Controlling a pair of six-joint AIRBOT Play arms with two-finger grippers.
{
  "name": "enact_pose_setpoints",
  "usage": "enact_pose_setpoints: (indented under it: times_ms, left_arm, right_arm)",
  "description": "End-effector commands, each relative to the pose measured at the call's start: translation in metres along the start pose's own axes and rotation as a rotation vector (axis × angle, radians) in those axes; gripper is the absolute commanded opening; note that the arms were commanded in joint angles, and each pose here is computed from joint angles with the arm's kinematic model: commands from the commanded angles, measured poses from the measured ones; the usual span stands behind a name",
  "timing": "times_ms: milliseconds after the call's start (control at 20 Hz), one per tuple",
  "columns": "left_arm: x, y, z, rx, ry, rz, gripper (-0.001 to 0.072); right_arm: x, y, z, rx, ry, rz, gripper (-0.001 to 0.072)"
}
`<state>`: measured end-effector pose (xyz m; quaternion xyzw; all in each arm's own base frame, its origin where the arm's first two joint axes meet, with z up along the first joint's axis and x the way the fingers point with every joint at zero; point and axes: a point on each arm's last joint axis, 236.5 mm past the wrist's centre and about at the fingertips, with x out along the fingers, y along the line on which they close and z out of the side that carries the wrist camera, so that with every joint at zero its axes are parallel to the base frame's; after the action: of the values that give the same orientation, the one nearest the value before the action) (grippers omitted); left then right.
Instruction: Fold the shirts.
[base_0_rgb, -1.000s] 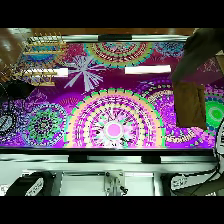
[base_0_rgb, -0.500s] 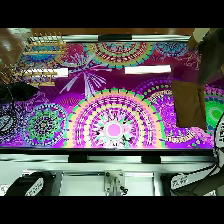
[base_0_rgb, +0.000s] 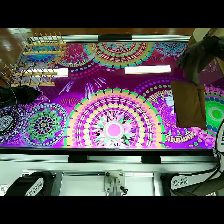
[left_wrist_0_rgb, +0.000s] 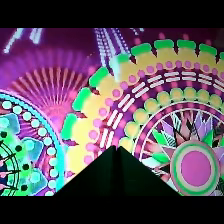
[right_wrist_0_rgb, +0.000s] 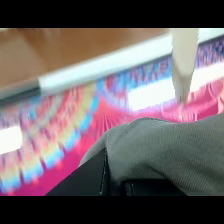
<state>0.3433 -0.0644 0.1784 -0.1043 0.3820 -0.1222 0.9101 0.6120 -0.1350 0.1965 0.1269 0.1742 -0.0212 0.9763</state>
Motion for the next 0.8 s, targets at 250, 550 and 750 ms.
enact_pose_setpoints:
  times_ms: [250,550,750]
  left_arm:
    - [0.002,0.001,-0.002,-0.002,0.005,0.000,0.0032]
    - [0.002,0.001,-0.002,-0.002,0.006,0.000,0.0032]
    - [0.002,0.001,-0.002,-0.002,0.006,0.000,0.0032]
  right_arm:
    - [-0.019,0.004,0.054,0.032,-0.188,-0.065,0.0076]
    - [0.023,0.008,0.059,0.041,-0.382,-0.096,0.0076]
    - [0.036,0.012,0.028,-0.055,-0.246,-0.083,0.0076]
